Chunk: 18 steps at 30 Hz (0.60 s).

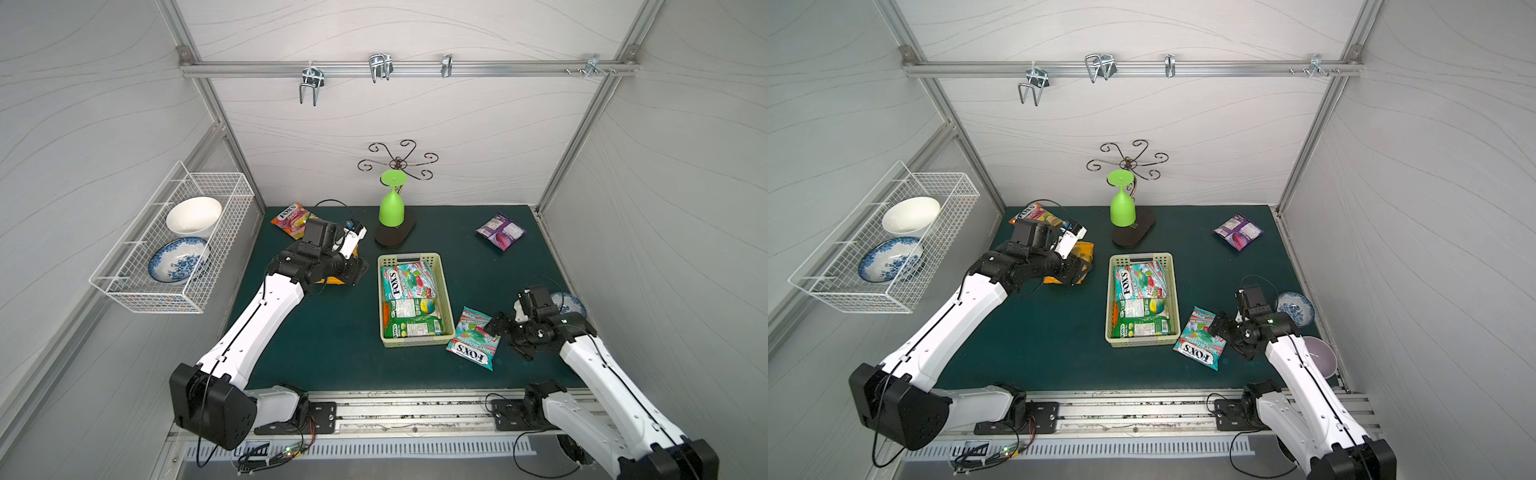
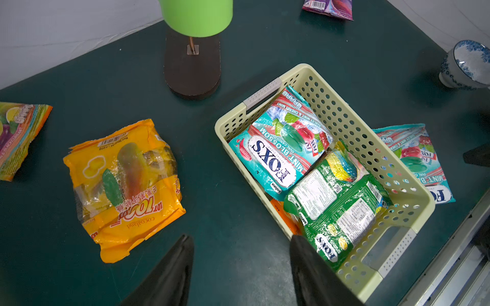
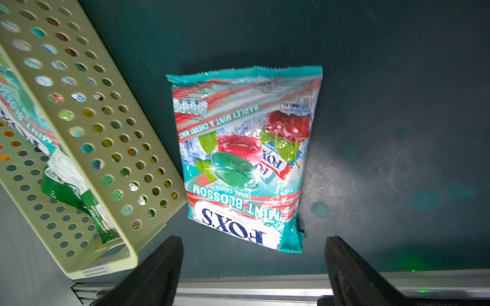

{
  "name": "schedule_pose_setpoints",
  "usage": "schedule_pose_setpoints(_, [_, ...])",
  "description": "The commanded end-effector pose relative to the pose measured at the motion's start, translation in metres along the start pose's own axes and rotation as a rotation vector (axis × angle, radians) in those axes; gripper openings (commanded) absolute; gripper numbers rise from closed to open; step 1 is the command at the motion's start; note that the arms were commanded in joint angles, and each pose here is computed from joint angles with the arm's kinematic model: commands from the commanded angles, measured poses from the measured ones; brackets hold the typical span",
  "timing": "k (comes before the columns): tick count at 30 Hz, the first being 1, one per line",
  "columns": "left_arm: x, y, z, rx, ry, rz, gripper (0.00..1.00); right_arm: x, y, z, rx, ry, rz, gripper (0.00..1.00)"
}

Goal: Put the candies in the basket
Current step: Pick up the candy at the center of the board.

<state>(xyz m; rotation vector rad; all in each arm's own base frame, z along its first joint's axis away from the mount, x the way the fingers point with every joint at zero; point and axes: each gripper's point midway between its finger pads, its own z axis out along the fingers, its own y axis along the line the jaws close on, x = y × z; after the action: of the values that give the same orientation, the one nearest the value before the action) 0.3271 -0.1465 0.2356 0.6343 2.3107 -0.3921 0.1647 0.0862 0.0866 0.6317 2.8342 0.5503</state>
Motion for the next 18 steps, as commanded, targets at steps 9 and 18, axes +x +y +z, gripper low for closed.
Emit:
schedule_pose_setpoints(9, [-0.012,0.027,-0.016,-0.002,-0.088,-0.111,0.63,0.007,-0.006,0.028,-0.018,0.058,0.081,0.71])
schedule_pose_setpoints(18, [-0.009,0.036,-0.016,-0.002,-0.089,-0.149,0.66,0.004,-0.01,0.043,-0.015,0.066,0.083,0.56])
